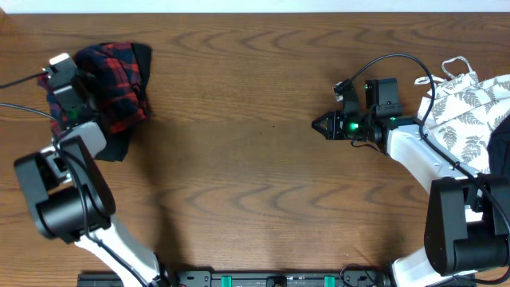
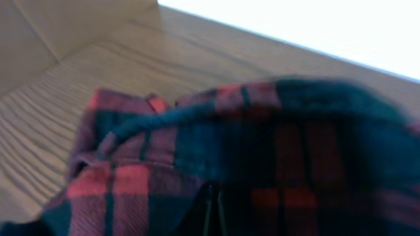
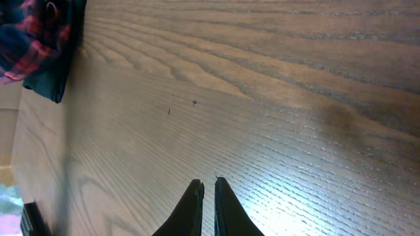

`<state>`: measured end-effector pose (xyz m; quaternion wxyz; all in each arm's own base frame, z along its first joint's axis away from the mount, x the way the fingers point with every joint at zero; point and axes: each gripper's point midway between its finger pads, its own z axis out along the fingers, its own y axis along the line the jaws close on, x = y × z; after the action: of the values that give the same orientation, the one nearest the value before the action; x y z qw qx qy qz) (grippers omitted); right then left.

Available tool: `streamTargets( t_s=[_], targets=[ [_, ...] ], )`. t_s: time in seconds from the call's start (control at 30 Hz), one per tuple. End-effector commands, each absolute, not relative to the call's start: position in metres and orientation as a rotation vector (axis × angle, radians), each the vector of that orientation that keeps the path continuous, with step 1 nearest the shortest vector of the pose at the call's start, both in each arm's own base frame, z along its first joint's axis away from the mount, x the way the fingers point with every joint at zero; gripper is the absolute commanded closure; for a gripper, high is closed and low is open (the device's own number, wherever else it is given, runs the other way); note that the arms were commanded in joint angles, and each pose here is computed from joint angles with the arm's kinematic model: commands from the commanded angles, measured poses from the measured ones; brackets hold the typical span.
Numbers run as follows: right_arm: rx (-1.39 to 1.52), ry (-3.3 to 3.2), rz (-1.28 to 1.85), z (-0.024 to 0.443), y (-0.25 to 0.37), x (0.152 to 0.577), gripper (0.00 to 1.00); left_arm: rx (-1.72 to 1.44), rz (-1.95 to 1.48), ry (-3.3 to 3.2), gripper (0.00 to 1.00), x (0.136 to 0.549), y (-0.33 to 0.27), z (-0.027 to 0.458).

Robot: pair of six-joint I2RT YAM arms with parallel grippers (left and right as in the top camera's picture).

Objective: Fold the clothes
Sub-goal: 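Press the shirt down on the black garment with the left gripper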

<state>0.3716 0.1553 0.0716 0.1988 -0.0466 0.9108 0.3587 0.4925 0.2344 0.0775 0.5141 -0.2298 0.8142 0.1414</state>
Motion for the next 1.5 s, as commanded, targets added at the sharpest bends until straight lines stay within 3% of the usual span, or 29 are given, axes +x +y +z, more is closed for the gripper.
streamTargets(
  t_s=[0.0,0.23,0.37,0.63,0.83,0.93,0.97,1.07,1.1,1.2,1.47],
  targets=[
    [-0.146,2.524,0.994,0.08,0.152,0.373,0.93,-0.558,0.331,2.045,0.94,0.49,0.234,0.018],
    [-0.132,2.558,0.996,0.075,0.151,0.367,0.92,-0.582,0.243,2.283,0.94,0.475,0.218,-0.088],
    [-0.125,2.563,0.979,0.074,0.15,0.368,0.93,-0.607,0.23,2.35,0.94,0.464,0.213,-0.11],
    [-0.129,2.562,0.972,0.074,0.149,0.368,0.93,-0.592,0.236,2.315,0.94,0.472,0.216,-0.076],
    [-0.13,2.563,0.966,0.074,0.149,0.369,0.93,-0.567,0.252,2.193,0.93,0.489,0.223,0.004],
    [-0.13,2.563,0.967,0.074,0.149,0.369,0.92,-0.542,0.266,2.082,0.83,0.495,0.226,0.07],
    [-0.131,2.563,0.967,0.074,0.149,0.368,0.91,-0.537,0.269,2.056,0.75,0.496,0.226,0.086],
    [-0.129,2.566,0.967,0.073,0.149,0.368,0.87,-0.513,0.28,1.965,0.37,0.491,0.224,0.147],
    [-0.13,2.565,0.966,0.073,0.148,0.368,0.87,-0.509,0.282,1.947,0.32,0.488,0.223,0.162],
    [-0.116,2.575,0.92,0.07,0.144,0.37,0.86,-0.512,0.281,1.955,0.03,0.469,0.215,0.194],
    [0.021,2.673,0.456,0.05,0.09,0.375,0.76,-0.583,0.184,2.227,0.02,0.389,0.173,0.195]
  ],
)
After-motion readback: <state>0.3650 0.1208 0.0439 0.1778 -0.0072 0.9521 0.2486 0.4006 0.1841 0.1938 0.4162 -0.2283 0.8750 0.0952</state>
